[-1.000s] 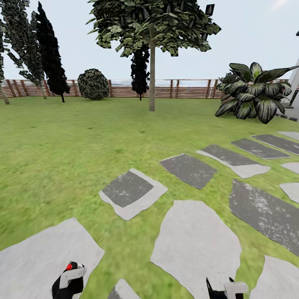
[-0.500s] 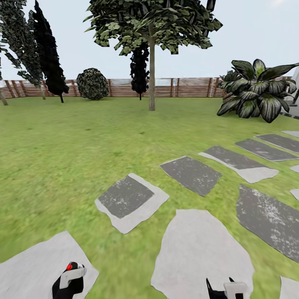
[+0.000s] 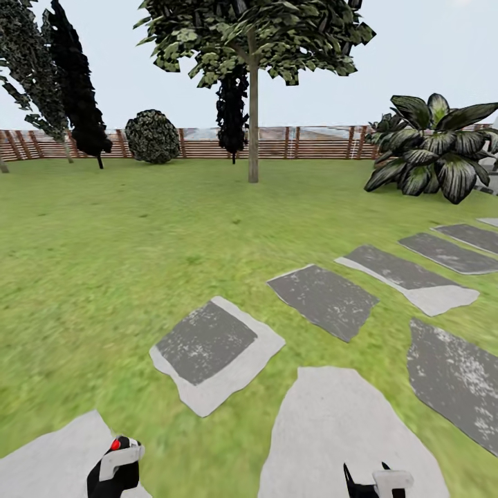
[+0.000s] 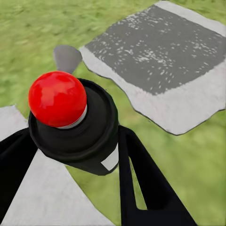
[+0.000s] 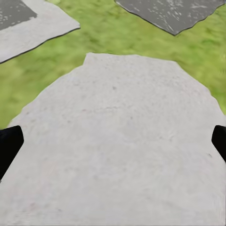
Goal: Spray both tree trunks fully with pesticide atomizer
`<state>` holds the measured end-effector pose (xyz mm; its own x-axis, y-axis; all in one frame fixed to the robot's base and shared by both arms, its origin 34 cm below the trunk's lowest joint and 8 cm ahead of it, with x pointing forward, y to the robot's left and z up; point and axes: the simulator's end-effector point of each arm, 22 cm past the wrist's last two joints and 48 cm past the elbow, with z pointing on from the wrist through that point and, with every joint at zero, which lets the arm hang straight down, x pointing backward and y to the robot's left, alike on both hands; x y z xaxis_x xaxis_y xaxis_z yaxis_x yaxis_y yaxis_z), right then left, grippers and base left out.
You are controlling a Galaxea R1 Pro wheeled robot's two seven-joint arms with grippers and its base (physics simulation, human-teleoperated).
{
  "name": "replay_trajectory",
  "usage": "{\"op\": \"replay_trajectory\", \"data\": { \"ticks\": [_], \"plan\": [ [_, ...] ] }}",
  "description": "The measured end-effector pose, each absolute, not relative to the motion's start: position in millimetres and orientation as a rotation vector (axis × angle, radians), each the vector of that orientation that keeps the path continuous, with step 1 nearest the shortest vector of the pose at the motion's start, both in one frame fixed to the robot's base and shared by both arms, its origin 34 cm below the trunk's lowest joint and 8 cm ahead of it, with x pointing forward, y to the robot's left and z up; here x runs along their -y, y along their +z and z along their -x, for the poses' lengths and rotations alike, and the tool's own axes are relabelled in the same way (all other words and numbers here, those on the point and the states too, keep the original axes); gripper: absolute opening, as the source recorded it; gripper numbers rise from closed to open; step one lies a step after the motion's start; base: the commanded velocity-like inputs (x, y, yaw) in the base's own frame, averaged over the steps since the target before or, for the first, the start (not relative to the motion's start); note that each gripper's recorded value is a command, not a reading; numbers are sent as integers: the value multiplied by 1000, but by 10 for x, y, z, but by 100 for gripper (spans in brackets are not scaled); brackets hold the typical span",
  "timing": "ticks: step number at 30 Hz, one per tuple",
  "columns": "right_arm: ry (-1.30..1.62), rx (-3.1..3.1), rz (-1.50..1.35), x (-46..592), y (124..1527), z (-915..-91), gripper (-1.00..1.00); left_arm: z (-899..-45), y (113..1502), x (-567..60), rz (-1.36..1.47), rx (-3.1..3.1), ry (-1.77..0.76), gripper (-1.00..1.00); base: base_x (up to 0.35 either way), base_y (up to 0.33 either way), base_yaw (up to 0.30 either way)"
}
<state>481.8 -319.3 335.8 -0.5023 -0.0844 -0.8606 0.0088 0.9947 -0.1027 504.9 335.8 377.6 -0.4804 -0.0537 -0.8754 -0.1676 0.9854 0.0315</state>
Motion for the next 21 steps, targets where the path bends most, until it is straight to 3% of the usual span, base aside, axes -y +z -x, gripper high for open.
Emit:
{"op": "replay_trajectory", "data": {
  "ticks": [21],
  "plan": [
    [-113,-2094,53,3193,3358,-4818,100,-5047,3775,-3357,155,-2071,136,-100,338,0,0]
  ]
}}
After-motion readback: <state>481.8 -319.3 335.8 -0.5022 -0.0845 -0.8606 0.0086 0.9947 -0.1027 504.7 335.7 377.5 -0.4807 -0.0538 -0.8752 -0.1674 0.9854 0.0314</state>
